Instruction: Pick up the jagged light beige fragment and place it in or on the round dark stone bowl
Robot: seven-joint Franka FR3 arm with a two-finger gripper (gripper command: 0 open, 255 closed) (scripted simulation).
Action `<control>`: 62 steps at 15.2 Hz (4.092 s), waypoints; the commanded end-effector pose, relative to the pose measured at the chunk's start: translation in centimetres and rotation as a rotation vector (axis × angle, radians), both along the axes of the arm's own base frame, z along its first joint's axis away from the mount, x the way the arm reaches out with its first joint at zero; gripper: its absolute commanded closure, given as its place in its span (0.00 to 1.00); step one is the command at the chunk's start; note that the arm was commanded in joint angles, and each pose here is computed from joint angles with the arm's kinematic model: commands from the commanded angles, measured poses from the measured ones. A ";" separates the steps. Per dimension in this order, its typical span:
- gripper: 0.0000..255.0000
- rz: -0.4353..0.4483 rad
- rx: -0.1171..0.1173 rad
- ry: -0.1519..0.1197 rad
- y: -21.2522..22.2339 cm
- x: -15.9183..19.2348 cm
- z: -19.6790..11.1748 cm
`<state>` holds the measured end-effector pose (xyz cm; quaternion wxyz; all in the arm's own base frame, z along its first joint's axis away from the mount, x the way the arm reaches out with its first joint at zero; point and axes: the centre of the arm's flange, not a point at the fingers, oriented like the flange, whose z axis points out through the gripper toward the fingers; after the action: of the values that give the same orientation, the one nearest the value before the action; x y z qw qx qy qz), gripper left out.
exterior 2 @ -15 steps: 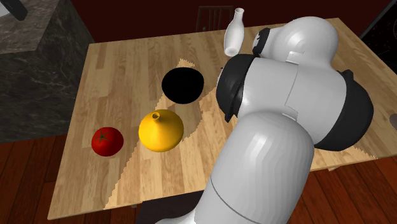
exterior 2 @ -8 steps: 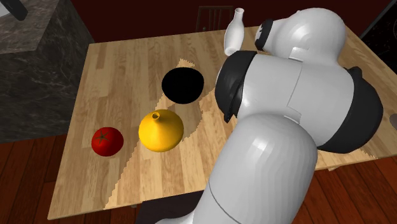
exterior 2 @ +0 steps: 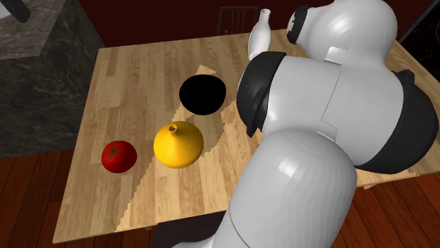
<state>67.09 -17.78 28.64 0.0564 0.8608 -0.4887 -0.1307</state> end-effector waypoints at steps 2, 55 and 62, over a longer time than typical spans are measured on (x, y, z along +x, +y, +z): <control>1.00 0.000 0.000 0.000 0.1 -0.1 1.4; 1.00 0.000 0.000 0.000 37.1 -3.3 5.0; 1.00 0.000 0.000 0.000 37.1 -3.3 2.5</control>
<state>63.83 19.28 31.33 0.0561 0.8607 -0.4889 -0.1303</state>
